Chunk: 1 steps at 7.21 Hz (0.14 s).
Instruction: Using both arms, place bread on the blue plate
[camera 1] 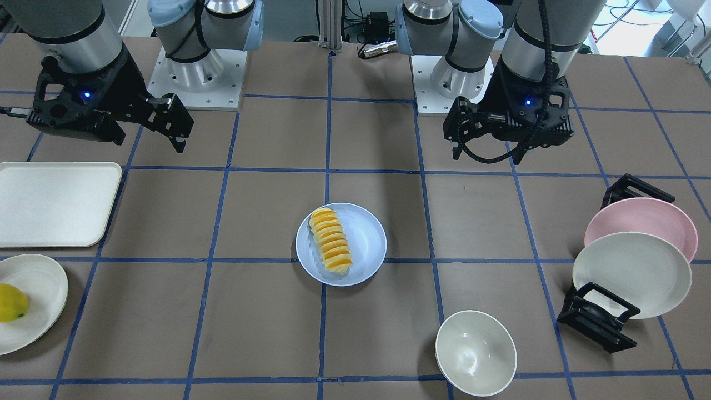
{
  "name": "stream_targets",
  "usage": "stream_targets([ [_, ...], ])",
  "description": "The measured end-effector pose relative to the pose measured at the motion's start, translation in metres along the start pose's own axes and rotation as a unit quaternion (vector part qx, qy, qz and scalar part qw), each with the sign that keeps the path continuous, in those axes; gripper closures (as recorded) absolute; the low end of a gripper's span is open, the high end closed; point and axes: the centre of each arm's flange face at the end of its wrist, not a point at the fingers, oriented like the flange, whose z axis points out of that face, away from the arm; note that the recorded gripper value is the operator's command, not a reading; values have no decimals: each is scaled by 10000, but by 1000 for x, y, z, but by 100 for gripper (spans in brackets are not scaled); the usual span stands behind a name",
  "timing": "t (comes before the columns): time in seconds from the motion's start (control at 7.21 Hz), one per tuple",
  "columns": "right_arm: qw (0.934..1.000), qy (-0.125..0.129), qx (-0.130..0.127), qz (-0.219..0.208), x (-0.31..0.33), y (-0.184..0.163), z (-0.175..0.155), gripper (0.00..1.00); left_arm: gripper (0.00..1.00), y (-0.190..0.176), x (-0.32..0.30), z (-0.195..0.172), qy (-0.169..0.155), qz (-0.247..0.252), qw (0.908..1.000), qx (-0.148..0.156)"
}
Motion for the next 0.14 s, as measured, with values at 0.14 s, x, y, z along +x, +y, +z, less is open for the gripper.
stream_targets([
  [0.14,10000,-21,-9,-10,-1,0,1,0,0,0,0,-1,-2,4,10000,7],
])
